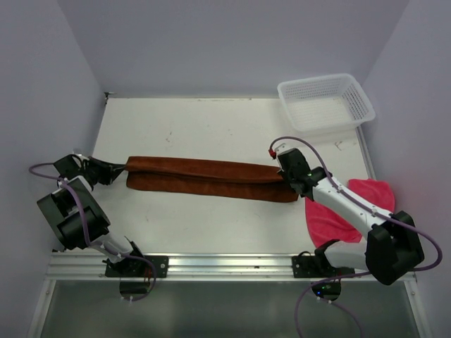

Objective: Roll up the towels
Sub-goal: Fold the towel

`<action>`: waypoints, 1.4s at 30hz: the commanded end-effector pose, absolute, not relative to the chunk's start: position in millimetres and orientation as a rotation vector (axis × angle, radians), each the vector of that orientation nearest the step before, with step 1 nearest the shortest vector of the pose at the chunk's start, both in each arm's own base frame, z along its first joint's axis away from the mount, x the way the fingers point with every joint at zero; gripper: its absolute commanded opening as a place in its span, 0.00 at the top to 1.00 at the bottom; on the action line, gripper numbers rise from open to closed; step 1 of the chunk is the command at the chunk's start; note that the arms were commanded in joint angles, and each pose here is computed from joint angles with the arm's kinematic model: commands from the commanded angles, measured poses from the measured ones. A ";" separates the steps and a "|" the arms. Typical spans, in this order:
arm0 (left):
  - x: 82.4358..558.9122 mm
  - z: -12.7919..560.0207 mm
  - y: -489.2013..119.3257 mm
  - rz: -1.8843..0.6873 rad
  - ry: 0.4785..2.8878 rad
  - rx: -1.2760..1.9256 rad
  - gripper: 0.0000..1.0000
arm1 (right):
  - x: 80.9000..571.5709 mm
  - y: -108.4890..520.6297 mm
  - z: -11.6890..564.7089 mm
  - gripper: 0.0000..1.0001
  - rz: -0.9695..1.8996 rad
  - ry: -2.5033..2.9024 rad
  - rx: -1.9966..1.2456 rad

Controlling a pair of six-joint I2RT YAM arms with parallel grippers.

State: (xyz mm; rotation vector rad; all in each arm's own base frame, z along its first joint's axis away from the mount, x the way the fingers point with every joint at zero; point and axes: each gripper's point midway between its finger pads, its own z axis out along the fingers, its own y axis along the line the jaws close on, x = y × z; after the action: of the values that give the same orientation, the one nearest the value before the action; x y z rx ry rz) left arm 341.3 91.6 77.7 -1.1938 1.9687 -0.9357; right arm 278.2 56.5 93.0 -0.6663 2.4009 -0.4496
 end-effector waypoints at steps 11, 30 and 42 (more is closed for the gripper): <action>334.7 72.8 95.5 -0.886 1.967 -1.156 1.00 | 262.4 62.6 85.8 0.88 -0.451 2.423 -0.751; 331.5 72.3 91.8 -0.877 1.973 -1.137 1.00 | 275.3 78.3 112.5 0.68 -0.331 2.365 -0.553; 330.4 72.3 90.7 -0.869 1.983 -1.129 1.00 | 300.3 107.3 91.5 0.81 -0.226 2.449 -0.402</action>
State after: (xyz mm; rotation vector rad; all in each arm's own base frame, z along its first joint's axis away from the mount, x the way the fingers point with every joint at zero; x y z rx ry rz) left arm 328.5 84.3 64.3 -1.1973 1.9966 -0.9149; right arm 288.3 94.3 86.5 -0.4770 2.4681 -0.2971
